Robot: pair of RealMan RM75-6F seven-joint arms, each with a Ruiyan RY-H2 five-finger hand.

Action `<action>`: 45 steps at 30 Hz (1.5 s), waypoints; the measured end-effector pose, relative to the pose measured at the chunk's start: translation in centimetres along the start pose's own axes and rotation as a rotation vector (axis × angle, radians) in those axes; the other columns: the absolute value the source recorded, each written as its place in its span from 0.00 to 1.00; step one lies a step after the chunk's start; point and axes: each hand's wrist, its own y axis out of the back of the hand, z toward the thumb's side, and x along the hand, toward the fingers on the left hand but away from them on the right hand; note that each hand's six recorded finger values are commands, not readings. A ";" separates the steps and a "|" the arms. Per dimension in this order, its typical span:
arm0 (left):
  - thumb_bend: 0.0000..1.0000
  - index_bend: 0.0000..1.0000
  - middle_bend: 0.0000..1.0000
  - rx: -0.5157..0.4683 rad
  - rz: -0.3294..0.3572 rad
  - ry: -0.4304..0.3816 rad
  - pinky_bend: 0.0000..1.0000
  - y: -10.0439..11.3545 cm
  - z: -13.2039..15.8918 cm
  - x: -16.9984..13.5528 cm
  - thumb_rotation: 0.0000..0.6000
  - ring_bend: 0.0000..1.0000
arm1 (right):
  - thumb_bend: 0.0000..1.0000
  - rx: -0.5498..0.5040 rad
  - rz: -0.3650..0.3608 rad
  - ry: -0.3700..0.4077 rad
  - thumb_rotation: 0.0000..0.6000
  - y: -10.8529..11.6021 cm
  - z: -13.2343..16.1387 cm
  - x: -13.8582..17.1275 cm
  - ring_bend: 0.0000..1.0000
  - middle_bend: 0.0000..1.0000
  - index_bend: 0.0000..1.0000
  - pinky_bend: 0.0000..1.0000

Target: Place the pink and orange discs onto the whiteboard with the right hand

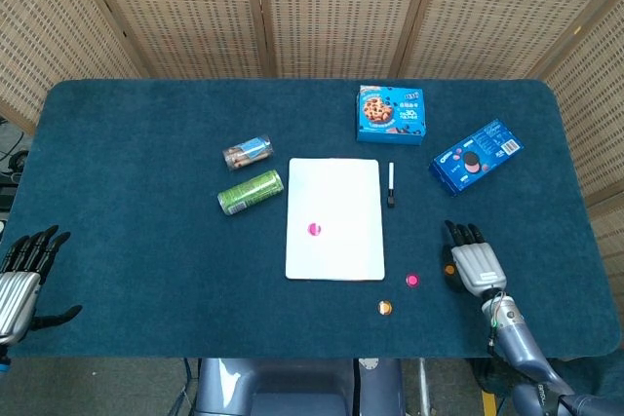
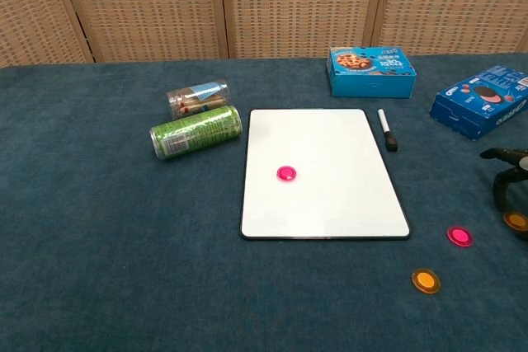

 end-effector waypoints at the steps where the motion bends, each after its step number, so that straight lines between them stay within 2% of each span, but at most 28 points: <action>1: 0.00 0.00 0.00 0.000 0.000 0.000 0.00 0.0 0.0 0.0 1.00 0.00 | 0.31 0.000 0.002 -0.003 1.00 0.0 -0.1 0.0 0.00 0.00 0.42 0.00; 6: 0.00 0.00 0.00 0.002 -0.002 0.000 0.00 0.0 0.0 0.0 1.00 0.00 | 0.31 -0.005 0.006 -0.014 1.00 -0.2 -0.5 -0.2 0.00 0.00 0.43 0.00; 14: 0.00 0.00 0.00 0.004 -0.003 0.000 0.00 -0.1 0.0 0.0 1.00 0.00 | 0.31 -0.010 0.009 -0.010 1.00 -0.3 -0.5 -0.2 0.00 0.00 0.51 0.00; 27: 0.00 0.00 0.00 0.004 -0.004 0.001 0.00 -0.1 0.1 0.1 1.00 0.00 | 0.34 -0.024 -0.009 0.006 1.00 0.4 0.1 -0.4 0.00 0.00 0.52 0.00; 33: 0.00 0.00 0.00 0.004 -0.005 -0.001 0.00 -0.1 0.1 0.1 1.00 0.00 | 0.34 -0.055 -0.051 0.068 1.00 3.1 3.0 -1.2 0.00 0.00 0.52 0.00; 38: 0.00 0.00 0.00 -0.005 -0.004 0.006 0.00 0.0 -0.1 0.2 1.00 0.00 | 0.34 -0.042 -0.106 0.144 1.00 7.2 7.6 -3.1 0.00 0.00 0.52 0.00; 45: 0.00 0.00 0.00 -0.020 -0.005 0.012 0.00 0.3 -0.5 0.4 1.00 0.00 | 0.34 0.000 -0.120 0.158 1.00 10.6 14.1 -6.3 0.00 0.00 0.52 0.00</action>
